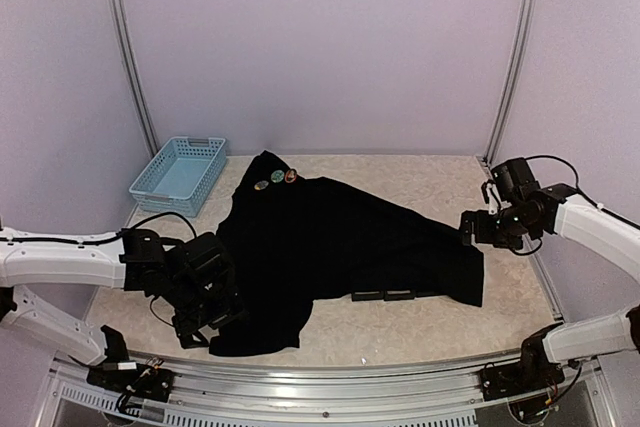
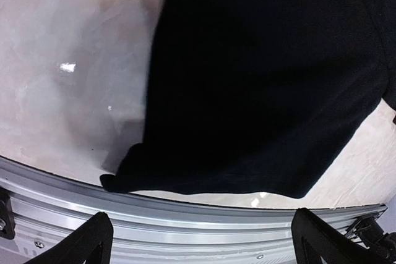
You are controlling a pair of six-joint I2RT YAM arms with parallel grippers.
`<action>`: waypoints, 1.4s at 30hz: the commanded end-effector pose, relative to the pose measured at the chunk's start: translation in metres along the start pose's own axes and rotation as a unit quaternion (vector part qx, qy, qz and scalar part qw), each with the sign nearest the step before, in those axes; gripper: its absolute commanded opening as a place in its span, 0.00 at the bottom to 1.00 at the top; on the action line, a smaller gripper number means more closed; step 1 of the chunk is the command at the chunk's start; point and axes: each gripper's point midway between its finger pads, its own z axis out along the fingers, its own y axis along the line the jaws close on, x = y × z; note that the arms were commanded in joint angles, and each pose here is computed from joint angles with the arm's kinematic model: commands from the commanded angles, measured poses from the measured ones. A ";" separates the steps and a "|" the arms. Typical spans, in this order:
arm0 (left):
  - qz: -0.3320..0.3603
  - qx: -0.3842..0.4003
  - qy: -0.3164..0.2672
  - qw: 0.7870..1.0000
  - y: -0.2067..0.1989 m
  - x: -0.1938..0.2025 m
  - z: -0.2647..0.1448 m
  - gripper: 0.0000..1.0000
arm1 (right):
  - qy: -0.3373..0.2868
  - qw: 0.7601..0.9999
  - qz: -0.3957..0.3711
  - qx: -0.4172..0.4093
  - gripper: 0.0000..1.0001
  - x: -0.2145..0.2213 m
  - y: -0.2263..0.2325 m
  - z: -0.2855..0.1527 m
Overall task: Remove the brooch from the garment
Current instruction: Pick up the crumped clothing from the center of the board.
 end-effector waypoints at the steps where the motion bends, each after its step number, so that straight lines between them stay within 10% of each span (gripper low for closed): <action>1: -0.034 0.045 0.025 0.998 0.005 0.010 0.006 0.99 | 0.019 0.997 0.064 -0.026 0.99 0.012 -0.025 0.011; 28: -0.041 0.042 0.028 0.998 0.004 -0.009 0.035 0.96 | 0.093 0.979 0.178 -0.036 0.78 0.060 -0.043 0.021; 42: -0.044 0.078 -0.012 0.996 -0.019 -0.030 0.015 0.00 | 0.154 0.970 0.187 0.004 0.69 0.096 -0.037 0.027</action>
